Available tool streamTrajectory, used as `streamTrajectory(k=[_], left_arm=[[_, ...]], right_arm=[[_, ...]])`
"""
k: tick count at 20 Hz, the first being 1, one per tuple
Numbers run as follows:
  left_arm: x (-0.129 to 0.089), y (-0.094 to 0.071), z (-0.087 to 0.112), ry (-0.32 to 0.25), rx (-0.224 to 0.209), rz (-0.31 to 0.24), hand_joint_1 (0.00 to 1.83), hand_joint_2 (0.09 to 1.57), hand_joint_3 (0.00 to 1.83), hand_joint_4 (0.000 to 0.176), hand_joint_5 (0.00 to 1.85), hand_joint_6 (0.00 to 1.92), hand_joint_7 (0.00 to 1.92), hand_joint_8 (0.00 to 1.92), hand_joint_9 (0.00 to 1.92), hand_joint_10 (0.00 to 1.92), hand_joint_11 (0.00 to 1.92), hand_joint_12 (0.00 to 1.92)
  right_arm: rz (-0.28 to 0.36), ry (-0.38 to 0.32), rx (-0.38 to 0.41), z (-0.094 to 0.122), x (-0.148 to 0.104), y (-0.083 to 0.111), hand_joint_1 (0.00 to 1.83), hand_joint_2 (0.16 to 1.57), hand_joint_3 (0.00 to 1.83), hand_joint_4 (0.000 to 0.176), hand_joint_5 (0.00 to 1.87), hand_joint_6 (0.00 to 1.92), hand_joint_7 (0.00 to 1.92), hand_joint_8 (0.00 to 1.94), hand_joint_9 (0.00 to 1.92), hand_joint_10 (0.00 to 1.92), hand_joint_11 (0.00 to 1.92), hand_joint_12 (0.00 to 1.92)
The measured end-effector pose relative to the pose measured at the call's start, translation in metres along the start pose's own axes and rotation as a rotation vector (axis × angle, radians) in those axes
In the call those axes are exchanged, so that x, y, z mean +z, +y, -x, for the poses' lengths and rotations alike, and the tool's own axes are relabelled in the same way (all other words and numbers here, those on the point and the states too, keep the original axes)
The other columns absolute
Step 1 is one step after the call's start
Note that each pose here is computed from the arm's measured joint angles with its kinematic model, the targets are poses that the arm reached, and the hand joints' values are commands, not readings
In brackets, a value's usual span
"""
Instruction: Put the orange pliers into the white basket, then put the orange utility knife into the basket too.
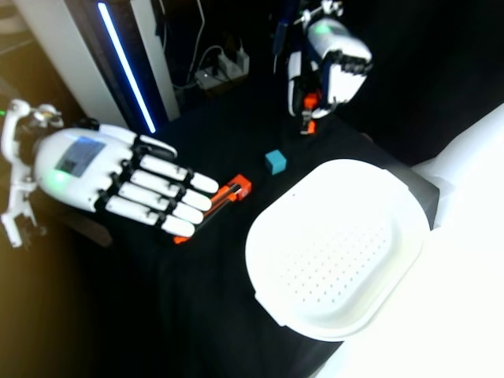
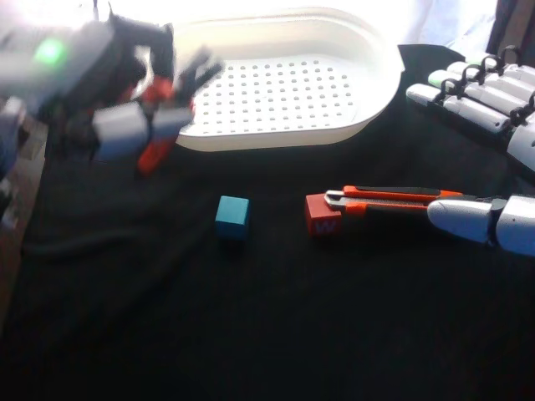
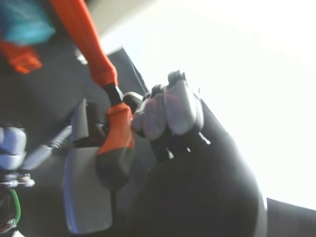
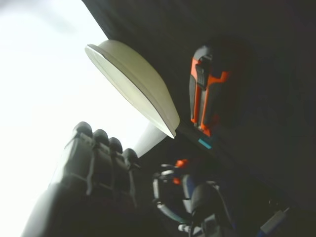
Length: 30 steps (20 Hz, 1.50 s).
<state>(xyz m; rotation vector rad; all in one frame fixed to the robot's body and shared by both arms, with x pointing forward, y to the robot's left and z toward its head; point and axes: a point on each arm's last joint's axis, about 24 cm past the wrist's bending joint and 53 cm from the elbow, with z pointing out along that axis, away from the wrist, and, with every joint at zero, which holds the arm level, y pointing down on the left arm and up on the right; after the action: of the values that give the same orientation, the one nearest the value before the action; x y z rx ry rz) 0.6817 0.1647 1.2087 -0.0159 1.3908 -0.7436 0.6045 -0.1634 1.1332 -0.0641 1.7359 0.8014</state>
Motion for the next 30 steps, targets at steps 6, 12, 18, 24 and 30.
streamTrajectory(k=[6, 12, 18, 24, 30], left_arm=[[0.075, 0.012, -0.036, 0.152, -0.010, 0.074, 1.32, 1.25, 0.00, 0.000, 0.92, 1.92, 1.21, 1.92, 1.39, 1.92, 1.50, 1.92], [0.096, 0.040, -0.092, 0.307, -0.077, 0.176, 1.33, 1.27, 0.00, 0.000, 0.69, 1.92, 0.85, 1.92, 1.00, 1.92, 1.14, 1.92], [0.097, 0.039, -0.105, 0.343, -0.102, 0.186, 0.65, 1.25, 0.00, 0.087, 0.18, 0.29, 0.21, 0.17, 0.10, 0.47, 0.00, 1.13], [0.073, 0.024, -0.083, 0.271, -0.070, 0.131, 0.37, 1.25, 0.00, 0.101, 0.00, 0.00, 0.00, 0.00, 0.00, 0.00, 0.00, 0.00], [-0.012, 0.029, -0.033, 0.140, 0.032, 0.095, 0.44, 1.36, 0.02, 0.078, 0.07, 0.02, 0.00, 0.00, 0.00, 0.00, 0.00, 0.00]], right_arm=[[0.012, 0.007, -0.002, -0.004, 0.001, 0.003, 0.18, 1.26, 0.01, 0.013, 0.00, 0.00, 0.00, 0.00, 0.00, 0.00, 0.00, 0.00], [0.019, 0.008, -0.008, -0.004, 0.002, 0.003, 0.20, 1.25, 0.00, 0.000, 0.00, 0.00, 0.00, 0.00, 0.00, 0.00, 0.00, 0.00], [0.025, 0.011, -0.004, -0.005, 0.003, 0.004, 0.18, 1.25, 0.00, 0.002, 0.00, 0.00, 0.00, 0.00, 0.00, 0.00, 0.00, 0.00], [0.035, 0.014, -0.004, -0.004, 0.003, 0.004, 0.28, 1.22, 0.00, 0.025, 0.00, 0.00, 0.00, 0.00, 0.00, 0.00, 0.00, 0.00], [0.000, 0.081, 0.024, -0.029, 0.013, -0.013, 0.34, 1.21, 0.00, 0.031, 0.00, 0.00, 0.00, 0.00, 0.00, 0.00, 0.00, 0.00]])
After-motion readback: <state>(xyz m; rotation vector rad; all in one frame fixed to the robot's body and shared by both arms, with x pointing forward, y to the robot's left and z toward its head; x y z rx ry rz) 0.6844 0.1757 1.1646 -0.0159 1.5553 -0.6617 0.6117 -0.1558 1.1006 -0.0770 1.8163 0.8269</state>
